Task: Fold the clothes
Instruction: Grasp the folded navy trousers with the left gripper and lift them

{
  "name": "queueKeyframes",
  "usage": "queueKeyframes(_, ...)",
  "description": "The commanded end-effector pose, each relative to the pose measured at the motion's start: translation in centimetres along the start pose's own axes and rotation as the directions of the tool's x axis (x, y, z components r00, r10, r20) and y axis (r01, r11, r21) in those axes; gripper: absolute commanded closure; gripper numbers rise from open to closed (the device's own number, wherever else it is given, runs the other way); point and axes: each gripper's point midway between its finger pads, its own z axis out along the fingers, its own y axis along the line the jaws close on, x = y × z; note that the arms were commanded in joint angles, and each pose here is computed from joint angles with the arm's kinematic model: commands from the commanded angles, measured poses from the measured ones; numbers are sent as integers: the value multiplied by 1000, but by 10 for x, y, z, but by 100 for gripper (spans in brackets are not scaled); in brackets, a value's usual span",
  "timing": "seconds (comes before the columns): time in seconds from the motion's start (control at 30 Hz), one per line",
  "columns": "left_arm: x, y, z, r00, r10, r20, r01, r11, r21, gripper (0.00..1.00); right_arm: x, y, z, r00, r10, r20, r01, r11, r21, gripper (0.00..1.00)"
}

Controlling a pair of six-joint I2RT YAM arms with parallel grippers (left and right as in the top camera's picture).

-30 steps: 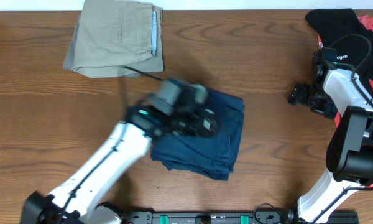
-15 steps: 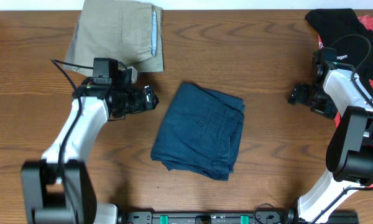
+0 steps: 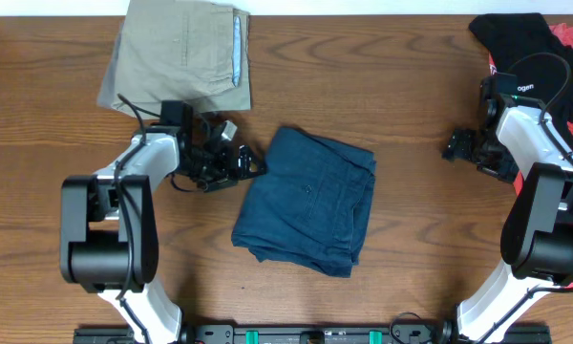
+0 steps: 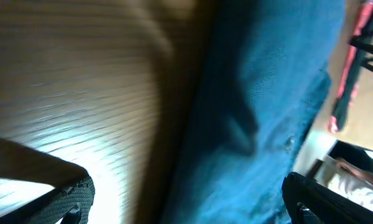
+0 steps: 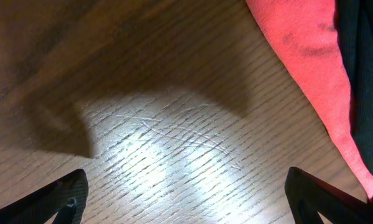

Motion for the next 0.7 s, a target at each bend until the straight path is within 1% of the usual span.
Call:
queueKeyframes(0.0, 17, 8, 26, 996, 2, -86, -3, 1000, -5, 2, -9, -5, -12, 999, 4, 42, -4, 1000, 3, 1)
queueKeyframes(0.13, 26, 3, 39, 991, 33, -128, -34, 999, -3, 1, -9, -5, -12, 999, 4, 42, -4, 1000, 3, 1)
queueKeyframes(0.2, 29, 0, 43, 989, 45, -142, -46, 999, -2, 6, -9, -5, -12, 999, 4, 42, -4, 1000, 3, 1)
queueKeyframes(0.27, 31, -3, 45, 987, 50, -150, -51, 999, -2, 8, -9, -5, -12, 999, 4, 42, -4, 1000, 3, 1)
queueKeyframes(0.3, 31, -4, 46, 987, 52, -154, -53, 999, -1, 17, -9, -5, -12, 999, 4, 42, -4, 1000, 3, 1)
queueKeyframes(0.33, 32, -5, 47, 986, 51, -157, -52, 999, -2, 31, -9, -5, -12, 999, 4, 42, -4, 1000, 3, 1)
queueKeyframes(0.37, 33, -6, 48, 986, 42, -159, -44, 999, -3, 41, -9, -5, -12, 999, 4, 42, -4, 1000, 3, 1)
queueKeyframes(0.43, 33, -6, 48, 987, 7, -159, -9, 1000, -9, 69, -9, -5, -12, 999, 4, 42, -4, 1000, 3, 1)
queueKeyframes(0.5, 33, -6, 48, 987, -29, -159, 27, 1000, -15, 89, -9, -5, -12, 999, 4, 42, -4, 1000, 3, 1)
queueKeyframes(0.53, 33, -6, 48, 987, -37, -158, 35, 999, -16, 94, -9, -5, -12, 999, 4, 42, -4, 1000, 3, 1)
queueKeyframes(0.67, 35, -9, 46, 985, -46, -165, 44, 999, -18, 94, -9, -5, -12, 999, 4, 42, -4, 1000, 3, 1)
